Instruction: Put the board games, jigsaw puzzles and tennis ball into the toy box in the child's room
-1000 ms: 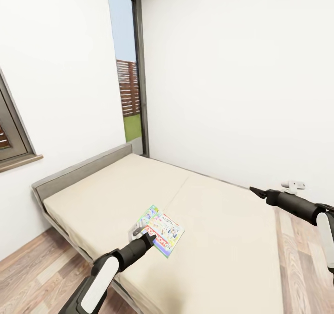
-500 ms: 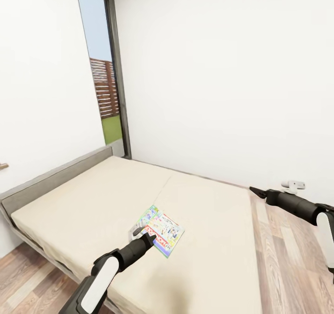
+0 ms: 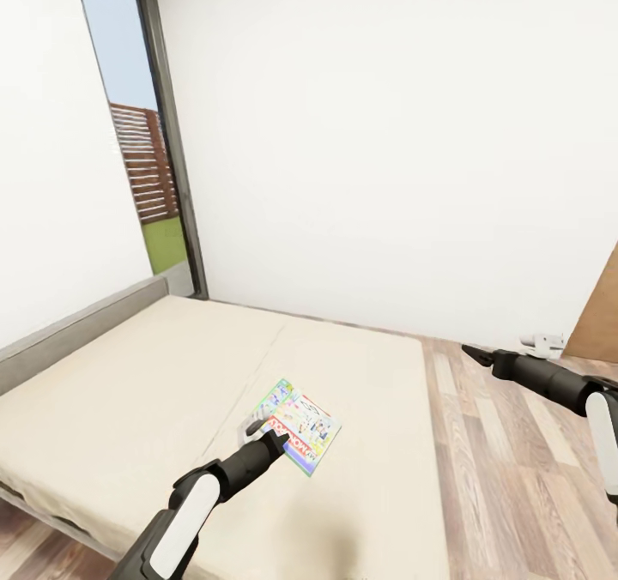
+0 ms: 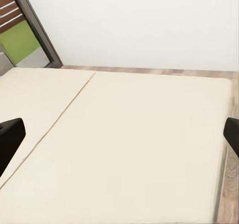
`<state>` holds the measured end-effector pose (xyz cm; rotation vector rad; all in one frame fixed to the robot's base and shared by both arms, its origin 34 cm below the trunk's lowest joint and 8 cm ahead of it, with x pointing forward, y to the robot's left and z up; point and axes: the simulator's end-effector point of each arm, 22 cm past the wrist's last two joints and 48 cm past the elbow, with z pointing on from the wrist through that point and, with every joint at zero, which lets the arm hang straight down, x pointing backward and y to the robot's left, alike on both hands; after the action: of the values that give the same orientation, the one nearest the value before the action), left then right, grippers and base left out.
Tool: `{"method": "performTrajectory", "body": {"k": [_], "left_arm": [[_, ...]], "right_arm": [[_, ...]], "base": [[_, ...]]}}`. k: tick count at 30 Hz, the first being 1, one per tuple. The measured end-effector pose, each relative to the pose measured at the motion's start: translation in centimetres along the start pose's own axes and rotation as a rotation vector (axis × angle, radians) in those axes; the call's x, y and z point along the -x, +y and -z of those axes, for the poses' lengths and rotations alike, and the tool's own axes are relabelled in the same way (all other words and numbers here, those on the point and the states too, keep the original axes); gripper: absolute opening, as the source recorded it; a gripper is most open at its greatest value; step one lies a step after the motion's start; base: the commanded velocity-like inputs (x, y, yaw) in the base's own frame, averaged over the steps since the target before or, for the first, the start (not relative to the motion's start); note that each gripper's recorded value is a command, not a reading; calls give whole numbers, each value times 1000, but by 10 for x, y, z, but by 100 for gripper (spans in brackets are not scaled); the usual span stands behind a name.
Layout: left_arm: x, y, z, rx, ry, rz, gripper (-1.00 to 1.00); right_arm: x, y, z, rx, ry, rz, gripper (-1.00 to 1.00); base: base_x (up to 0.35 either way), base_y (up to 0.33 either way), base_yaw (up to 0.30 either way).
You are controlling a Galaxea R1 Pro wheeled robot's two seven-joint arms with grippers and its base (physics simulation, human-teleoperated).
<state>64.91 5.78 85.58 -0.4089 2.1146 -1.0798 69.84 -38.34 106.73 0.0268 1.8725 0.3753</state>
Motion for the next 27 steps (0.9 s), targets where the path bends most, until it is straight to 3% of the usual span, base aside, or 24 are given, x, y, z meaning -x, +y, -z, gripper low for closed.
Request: {"method": "performTrajectory", "body": {"k": [27], "left_arm": [[7,-14,5,-14,-6,0,-100]], "right_arm": [[9,3,3,0,1,-1,100]], "base": [[0,0,-281]]}}
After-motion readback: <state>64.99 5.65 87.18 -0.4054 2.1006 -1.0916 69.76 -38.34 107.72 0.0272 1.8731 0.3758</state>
